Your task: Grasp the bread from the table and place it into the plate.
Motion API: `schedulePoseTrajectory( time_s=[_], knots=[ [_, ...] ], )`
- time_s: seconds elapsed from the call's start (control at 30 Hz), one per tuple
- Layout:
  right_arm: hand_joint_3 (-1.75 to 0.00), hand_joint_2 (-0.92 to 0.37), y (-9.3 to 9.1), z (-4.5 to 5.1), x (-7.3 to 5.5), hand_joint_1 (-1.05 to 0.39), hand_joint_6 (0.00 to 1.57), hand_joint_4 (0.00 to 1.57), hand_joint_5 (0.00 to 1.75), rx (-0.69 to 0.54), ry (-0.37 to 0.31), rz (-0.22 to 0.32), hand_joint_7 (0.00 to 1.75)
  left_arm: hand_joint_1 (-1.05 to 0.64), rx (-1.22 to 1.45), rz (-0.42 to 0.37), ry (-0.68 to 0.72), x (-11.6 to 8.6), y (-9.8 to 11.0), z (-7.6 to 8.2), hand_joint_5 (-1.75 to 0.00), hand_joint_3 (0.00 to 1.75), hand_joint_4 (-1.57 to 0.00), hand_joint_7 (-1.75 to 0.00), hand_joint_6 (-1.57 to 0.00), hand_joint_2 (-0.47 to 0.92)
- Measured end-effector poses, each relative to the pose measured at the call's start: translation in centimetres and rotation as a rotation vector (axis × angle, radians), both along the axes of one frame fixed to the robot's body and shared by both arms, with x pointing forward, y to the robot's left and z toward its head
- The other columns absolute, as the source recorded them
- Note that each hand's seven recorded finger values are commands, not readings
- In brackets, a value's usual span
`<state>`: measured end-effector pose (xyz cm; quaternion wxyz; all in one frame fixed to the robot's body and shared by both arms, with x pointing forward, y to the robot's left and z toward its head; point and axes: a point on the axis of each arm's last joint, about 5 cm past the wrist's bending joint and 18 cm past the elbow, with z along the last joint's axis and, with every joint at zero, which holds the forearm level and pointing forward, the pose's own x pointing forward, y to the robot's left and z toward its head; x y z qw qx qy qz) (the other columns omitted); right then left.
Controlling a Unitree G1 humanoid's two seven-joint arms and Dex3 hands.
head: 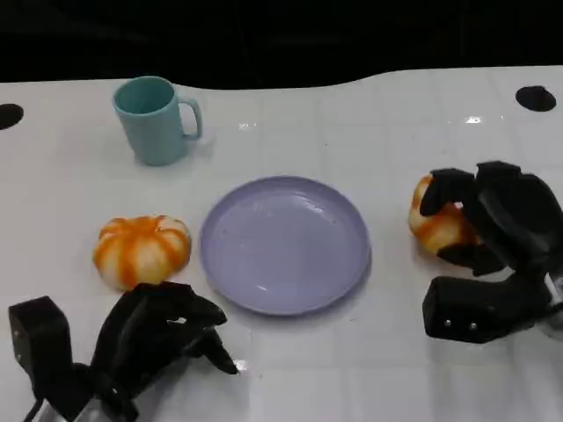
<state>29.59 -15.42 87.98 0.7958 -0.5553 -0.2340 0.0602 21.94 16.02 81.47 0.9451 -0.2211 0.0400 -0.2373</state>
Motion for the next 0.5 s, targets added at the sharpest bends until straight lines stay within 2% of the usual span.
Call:
schedulePoseTrajectory(
  time_s=[0.2,0.23,0.3,0.4,0.5],
  knots=[
    [-1.26,-0.33,0.8,1.03,0.4,-0.06,0.81,0.99,1.75,0.051,-0.05,0.033,1.61,-1.05,0.0,0.001,-0.003,0.0,0.0,0.0,-0.58,0.0,-1.57,-0.2,-1.57,0.72],
    [-1.31,-0.3,1.0,1.17,0.5,-0.08,0.84,0.98,1.75,0.061,-0.057,0.038,1.53,-1.05,0.0,0.001,-0.003,0.0,0.0,0.0,-0.58,0.0,-1.57,-0.19,-1.57,0.71],
    [-1.34,-0.28,1.4,1.54,0.5,-0.09,0.85,0.97,1.75,0.083,-0.066,0.051,1.48,-1.05,-0.002,0.004,-0.003,0.0,0.1,0.0,-0.58,0.0,-1.57,-0.19,-1.57,0.71],
    [-1.36,-0.27,1.9,2.27,0.7,-0.06,0.88,0.99,1.75,0.114,-0.075,0.081,1.48,-1.05,-0.003,0.005,-0.003,-0.1,0.1,0.0,-0.59,0.0,-1.57,-0.2,-1.57,0.72],
    [-1.41,-0.26,2.6,2.87,0.7,-0.08,0.86,1.0,1.75,0.146,-0.076,0.135,1.54,-1.05,-0.002,0.005,-0.003,-0.1,0.1,0.0,-0.59,0.0,-1.57,-0.2,-1.57,0.72]
  ],
)
